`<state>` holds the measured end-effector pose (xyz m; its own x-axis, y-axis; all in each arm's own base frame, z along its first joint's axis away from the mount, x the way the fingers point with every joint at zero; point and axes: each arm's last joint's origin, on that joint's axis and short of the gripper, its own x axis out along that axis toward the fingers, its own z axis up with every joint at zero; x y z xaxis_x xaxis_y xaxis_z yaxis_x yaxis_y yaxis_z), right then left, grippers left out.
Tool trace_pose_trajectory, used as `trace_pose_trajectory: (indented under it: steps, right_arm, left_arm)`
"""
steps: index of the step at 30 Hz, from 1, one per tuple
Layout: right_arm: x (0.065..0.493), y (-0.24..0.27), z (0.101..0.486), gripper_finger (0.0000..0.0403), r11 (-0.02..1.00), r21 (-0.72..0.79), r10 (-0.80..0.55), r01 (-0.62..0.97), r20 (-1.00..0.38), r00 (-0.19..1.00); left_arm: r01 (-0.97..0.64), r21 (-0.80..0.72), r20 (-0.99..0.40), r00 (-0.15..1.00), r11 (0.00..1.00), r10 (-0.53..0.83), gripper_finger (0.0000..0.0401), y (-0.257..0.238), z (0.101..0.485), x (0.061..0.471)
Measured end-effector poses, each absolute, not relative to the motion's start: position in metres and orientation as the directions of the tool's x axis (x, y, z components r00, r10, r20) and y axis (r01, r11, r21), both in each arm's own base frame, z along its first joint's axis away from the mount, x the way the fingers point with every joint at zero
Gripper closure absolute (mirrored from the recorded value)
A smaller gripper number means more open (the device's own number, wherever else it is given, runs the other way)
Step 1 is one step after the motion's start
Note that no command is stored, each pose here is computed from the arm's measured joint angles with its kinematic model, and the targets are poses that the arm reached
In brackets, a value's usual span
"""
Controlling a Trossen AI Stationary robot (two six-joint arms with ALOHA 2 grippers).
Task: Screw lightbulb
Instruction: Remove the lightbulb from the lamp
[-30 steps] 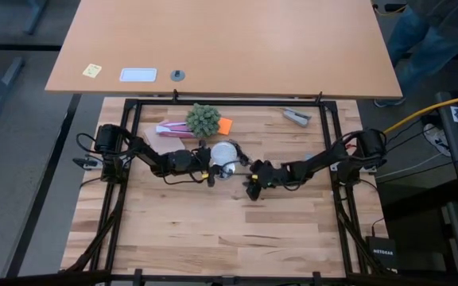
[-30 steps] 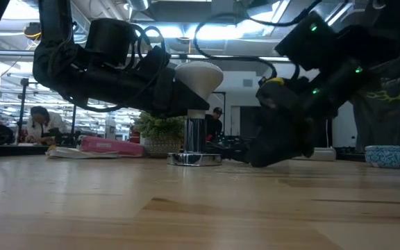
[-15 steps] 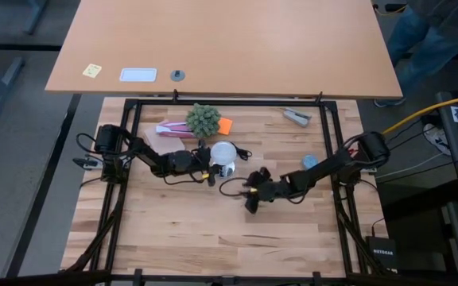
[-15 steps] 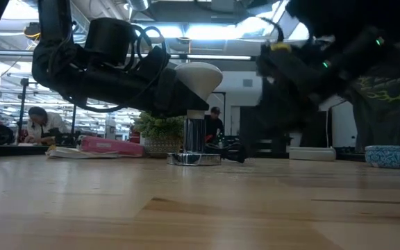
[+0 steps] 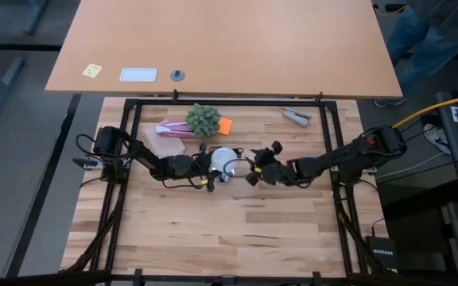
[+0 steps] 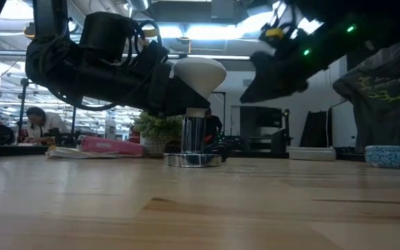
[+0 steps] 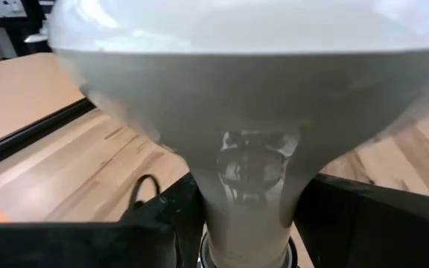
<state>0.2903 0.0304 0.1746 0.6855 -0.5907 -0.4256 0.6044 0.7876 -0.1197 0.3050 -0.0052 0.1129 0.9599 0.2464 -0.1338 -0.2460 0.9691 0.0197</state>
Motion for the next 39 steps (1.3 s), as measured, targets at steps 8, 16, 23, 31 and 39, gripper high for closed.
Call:
trace_pose_trajectory:
  steps: [8, 16, 23, 31, 39]
  right_arm:
    - [0.304, -0.016, 0.159, 0.0235, 0.833, -0.071, -0.504, 0.548, -0.506, 0.700]
    - [0.316, -0.041, 0.139, 0.0235, 0.848, -0.020, -0.469, 0.530, -0.495, 0.731]
    - [0.324, -0.045, 0.110, 0.0235, 0.881, 0.031, -0.385, 0.472, -0.533, 0.754]
    - [0.321, -0.044, 0.086, 0.0235, 0.834, 0.102, -0.367, 0.542, -0.631, 0.683]
    - [0.321, -0.037, 0.084, 0.0235, 0.838, 0.132, -0.332, 0.529, -0.646, 0.687]
  left_arm:
    - [-0.238, 0.018, -0.134, 0.962, 0.971, 0.238, 0.0244, -0.007, 0.113, 0.305]
    - [-0.238, 0.019, -0.133, 0.962, 0.971, 0.238, 0.0244, -0.007, 0.113, 0.305]
    - [-0.239, 0.020, -0.133, 0.962, 0.971, 0.239, 0.0244, -0.007, 0.113, 0.305]
    - [-0.241, 0.021, -0.133, 0.961, 0.970, 0.242, 0.0244, -0.006, 0.113, 0.305]
    - [-0.246, 0.022, -0.133, 0.960, 0.969, 0.247, 0.0244, -0.006, 0.113, 0.305]
